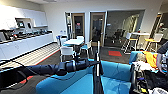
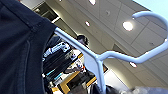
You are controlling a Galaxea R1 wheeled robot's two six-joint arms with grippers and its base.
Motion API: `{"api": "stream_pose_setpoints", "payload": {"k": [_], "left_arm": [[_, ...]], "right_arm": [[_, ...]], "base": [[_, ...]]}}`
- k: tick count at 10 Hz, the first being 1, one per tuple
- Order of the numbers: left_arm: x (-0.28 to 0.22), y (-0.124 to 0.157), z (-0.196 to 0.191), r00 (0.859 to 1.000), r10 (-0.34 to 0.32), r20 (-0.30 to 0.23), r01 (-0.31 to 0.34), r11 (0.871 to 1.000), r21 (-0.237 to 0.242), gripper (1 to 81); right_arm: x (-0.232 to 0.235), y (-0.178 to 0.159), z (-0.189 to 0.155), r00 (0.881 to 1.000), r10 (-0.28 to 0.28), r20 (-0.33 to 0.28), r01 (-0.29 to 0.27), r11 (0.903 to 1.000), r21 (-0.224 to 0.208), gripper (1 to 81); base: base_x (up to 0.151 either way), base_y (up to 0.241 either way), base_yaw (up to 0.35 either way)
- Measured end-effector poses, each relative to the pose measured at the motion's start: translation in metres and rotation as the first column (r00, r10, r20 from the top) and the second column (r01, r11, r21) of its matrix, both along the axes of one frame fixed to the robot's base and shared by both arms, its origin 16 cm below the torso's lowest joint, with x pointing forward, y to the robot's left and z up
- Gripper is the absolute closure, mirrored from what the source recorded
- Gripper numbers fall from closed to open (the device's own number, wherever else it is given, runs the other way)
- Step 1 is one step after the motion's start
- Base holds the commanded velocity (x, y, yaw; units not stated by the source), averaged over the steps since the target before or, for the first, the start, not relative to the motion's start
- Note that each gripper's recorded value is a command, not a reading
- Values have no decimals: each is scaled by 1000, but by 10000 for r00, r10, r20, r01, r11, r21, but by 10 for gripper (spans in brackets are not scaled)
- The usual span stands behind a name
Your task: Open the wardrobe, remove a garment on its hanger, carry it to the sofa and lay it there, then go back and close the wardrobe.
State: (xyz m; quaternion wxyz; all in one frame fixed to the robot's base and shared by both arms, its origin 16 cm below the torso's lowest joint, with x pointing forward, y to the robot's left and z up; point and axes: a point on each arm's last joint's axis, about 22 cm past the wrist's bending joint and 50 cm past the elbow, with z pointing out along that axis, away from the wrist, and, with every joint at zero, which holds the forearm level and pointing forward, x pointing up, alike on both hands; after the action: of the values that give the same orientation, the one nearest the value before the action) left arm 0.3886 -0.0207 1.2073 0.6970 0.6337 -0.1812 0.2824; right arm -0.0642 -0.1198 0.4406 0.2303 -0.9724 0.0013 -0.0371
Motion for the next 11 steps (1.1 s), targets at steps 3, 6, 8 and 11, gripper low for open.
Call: {"api": "stream_pose_setpoints", "payload": {"k": [3, 6, 8, 11], "left_arm": [[-3, 1, 1, 10000, -34, 6, 34, 10000, -6, 811], [-4, 1, -7, 9999, -35, -124, 35, 10000, 14, 811], [-4, 1, -8, 9999, -41, -92, 41, 10000, 19, 811], [-6, 0, -9, 9999, -69, -99, 69, 10000, 15, 811]], "right_arm": [[0, 0, 0, 10000, 4, 2, -4, 10000, -4, 10], [0, -1, 0, 10000, -5, -8, 5, 10000, -24, 10], [0, -1, 0, 10000, -6, -8, 6, 10000, -22, 10], [-2, -1, 0, 10000, 2, -25, -2, 10000, -18, 10]], "base": [[0, 0, 0], [0, 0, 0], [0, 0, 0], [46, 0, 0]]}}
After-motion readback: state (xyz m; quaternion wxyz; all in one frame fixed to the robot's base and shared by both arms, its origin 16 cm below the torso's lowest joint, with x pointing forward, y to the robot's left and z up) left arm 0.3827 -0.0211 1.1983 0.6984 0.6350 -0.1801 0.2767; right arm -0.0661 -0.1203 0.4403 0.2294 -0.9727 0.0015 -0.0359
